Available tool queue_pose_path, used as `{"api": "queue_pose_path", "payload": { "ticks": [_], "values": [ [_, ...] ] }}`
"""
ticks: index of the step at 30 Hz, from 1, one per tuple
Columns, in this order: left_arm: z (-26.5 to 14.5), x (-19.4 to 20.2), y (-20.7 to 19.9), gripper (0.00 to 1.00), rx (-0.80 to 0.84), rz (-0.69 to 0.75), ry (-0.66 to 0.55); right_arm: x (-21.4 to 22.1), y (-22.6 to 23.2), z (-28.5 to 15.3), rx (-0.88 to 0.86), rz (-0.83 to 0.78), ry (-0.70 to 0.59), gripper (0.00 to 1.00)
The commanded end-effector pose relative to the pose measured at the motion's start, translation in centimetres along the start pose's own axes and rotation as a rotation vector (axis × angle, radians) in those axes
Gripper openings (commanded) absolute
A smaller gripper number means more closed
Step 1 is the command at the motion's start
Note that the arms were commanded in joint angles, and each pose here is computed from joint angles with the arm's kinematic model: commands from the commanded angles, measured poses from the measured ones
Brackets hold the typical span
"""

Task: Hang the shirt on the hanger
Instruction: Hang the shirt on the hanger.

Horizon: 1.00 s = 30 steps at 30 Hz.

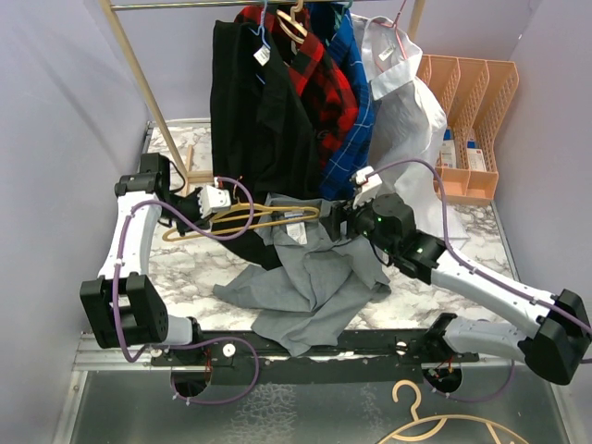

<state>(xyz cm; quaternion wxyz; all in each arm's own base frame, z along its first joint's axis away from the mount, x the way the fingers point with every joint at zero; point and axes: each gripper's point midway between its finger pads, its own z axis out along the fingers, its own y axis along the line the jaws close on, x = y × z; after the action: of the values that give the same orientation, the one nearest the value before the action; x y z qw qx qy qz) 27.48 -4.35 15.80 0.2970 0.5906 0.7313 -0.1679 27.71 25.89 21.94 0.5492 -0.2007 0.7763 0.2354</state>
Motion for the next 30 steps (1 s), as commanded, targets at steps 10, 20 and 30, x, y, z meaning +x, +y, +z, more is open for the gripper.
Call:
{"api": "queue_pose_path", "payload": {
  "ticks": [10,20,30],
  "values": [
    [-0.9,-1.1,1.0,0.00,-0.058,-0.035,-0.036,2.4,-1.6,4.9,0.136,0.113,0.040,0.60],
    [0.0,-2.2,0.8,0.00,-0.016,-0.049,-0.078,2.2,-3.0,6.5,0.196,0.036,-0.019,0.68],
    [0.2,-1.5,0.4,0.00,-0.008,-0.048,-0.054,4.2,-4.1,8.8,0.272,0.011,0.046,0.39]
  ]
}}
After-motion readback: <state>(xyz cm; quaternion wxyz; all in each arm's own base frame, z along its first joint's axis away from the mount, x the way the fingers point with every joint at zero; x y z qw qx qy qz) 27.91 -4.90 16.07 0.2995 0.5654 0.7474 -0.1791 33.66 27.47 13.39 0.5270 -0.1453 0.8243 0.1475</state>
